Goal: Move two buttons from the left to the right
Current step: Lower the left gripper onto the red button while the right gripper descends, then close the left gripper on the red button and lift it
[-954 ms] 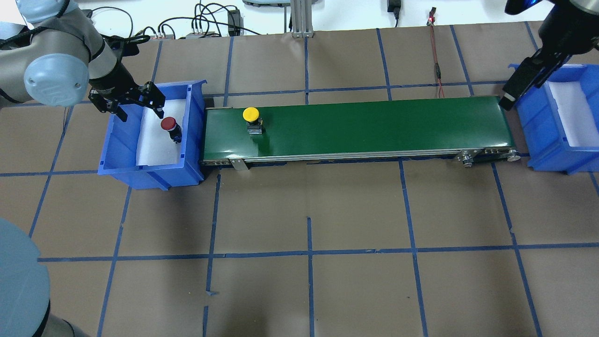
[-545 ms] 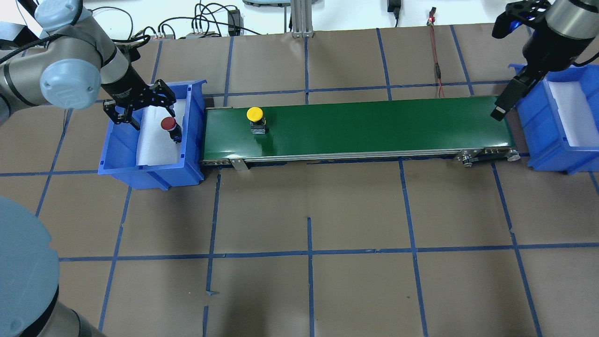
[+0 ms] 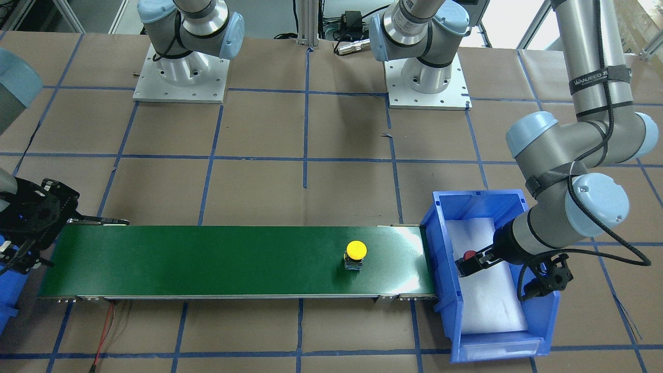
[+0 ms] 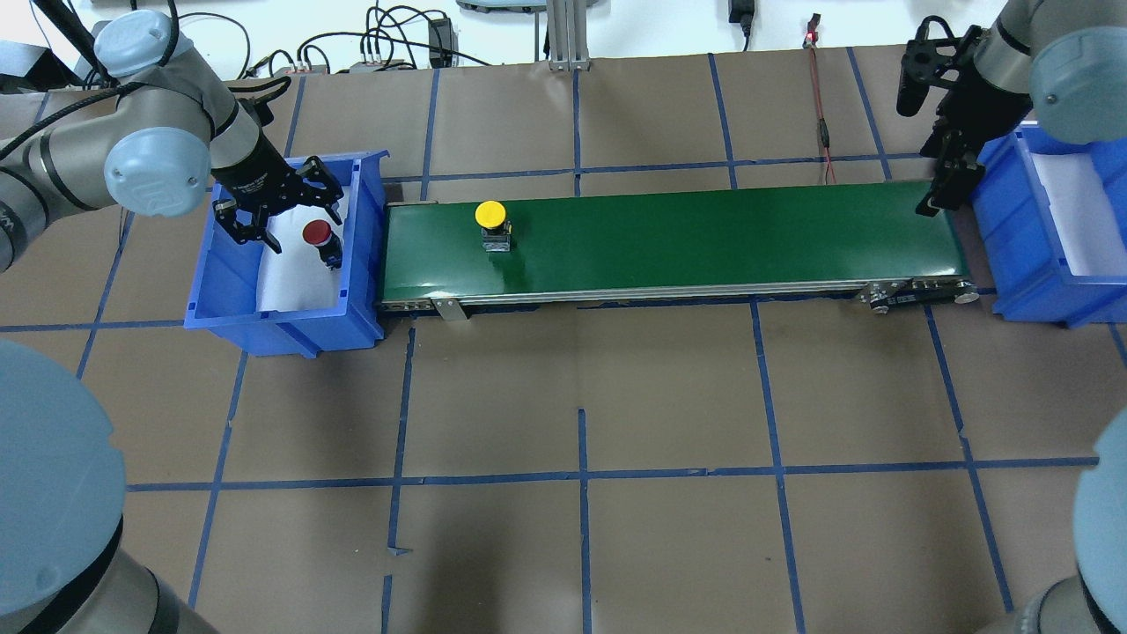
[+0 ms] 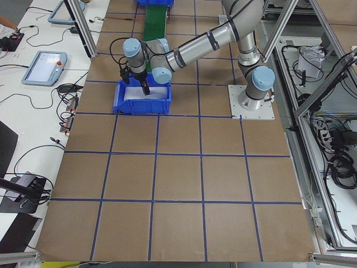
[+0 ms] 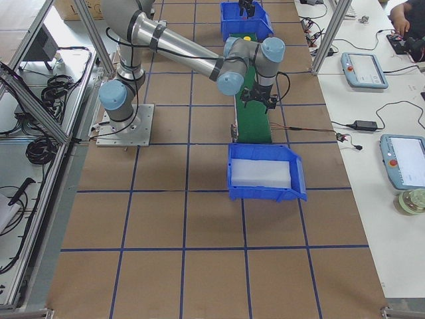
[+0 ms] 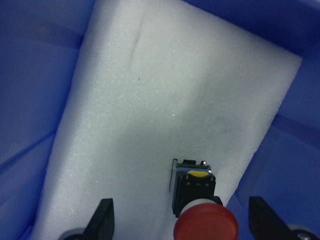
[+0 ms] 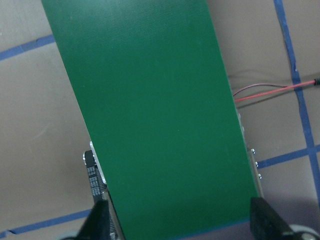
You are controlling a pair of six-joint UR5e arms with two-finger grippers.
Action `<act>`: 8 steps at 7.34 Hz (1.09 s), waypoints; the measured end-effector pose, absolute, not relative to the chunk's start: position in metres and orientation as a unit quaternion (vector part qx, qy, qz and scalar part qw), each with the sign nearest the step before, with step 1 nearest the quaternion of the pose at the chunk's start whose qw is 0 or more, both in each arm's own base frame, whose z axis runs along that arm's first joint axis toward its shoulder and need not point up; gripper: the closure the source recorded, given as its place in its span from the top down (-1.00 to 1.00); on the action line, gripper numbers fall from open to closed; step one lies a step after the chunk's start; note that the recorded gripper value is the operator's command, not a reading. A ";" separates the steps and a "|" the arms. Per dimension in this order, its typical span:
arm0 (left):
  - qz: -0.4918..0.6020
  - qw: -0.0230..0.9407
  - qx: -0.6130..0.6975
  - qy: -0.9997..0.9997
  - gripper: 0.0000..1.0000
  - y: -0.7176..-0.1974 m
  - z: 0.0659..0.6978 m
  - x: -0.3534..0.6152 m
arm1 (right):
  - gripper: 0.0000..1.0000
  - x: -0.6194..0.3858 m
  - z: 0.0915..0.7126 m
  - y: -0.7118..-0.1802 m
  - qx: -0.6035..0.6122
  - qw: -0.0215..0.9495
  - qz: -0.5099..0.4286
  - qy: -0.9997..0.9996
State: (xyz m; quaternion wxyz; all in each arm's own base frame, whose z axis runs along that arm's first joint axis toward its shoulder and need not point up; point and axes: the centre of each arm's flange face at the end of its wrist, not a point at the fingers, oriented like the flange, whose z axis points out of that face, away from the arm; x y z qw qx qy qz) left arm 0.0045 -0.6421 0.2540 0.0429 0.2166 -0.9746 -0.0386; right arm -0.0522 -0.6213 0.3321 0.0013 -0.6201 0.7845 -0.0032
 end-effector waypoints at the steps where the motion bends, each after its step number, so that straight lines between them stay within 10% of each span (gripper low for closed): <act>1: -0.043 0.044 0.218 -0.974 0.36 -0.639 0.250 0.004 | 1.00 -0.049 0.322 -0.617 -0.653 -0.008 -0.011 0.757; 3: -0.049 0.046 0.219 -0.973 -0.26 -0.636 0.244 0.007 | 1.00 -0.044 0.314 -0.608 -0.666 -0.058 -0.030 0.743; 8: -0.037 0.065 0.210 -0.975 -0.40 -0.637 0.261 0.003 | 0.97 0.009 0.310 -0.609 -0.667 -0.073 -0.033 0.741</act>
